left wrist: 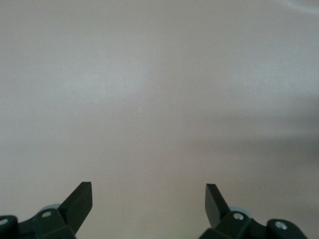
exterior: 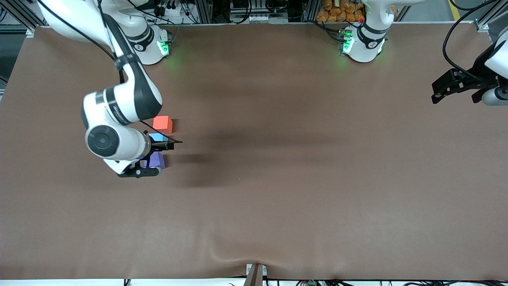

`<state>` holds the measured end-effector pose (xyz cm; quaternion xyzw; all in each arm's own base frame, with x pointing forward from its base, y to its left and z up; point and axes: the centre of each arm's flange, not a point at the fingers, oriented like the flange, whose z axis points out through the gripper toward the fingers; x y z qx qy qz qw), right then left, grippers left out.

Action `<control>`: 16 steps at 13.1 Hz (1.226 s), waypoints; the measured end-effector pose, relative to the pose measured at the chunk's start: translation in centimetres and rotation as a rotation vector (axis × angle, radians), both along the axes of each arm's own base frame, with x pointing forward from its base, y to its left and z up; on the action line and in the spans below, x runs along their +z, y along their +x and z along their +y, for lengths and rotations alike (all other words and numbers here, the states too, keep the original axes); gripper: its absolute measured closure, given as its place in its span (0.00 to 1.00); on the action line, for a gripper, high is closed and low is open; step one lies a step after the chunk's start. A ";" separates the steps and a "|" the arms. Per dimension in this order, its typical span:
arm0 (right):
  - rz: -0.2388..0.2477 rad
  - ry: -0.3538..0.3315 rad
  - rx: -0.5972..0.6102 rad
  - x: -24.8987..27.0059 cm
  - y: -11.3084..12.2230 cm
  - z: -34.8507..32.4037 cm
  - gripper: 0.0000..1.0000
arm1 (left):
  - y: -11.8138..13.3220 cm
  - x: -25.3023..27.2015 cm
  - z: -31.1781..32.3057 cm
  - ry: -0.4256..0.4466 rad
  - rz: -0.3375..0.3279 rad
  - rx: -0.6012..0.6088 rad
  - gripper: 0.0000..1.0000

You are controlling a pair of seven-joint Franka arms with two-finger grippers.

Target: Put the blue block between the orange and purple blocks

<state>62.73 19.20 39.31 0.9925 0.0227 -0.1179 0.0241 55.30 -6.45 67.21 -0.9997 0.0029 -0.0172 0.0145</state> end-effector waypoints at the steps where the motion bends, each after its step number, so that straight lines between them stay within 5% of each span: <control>1: -0.021 0.005 -0.003 3.6 0.7 0.0 0.00 | 0.0 0.0 0.0 0.000 0.001 0.000 0.00; 6: -0.186 0.037 -0.113 18.0 2.7 -7.0 0.00 | 0.0 -0.2 -0.1 0.000 0.003 -0.002 0.00; 9: -0.202 0.032 -0.183 23.1 1.0 -12.3 0.00 | 0.0 -0.2 -0.2 0.000 0.005 -0.005 0.00; 12: -0.195 0.027 -0.174 28.2 -3.1 -14.9 0.00 | 0.0 -0.3 -0.3 0.001 0.005 -0.006 0.00; 16: -0.207 0.021 -0.178 29.3 -5.9 -16.7 0.00 | 0.0 -0.3 -0.2 0.001 0.005 -0.005 0.00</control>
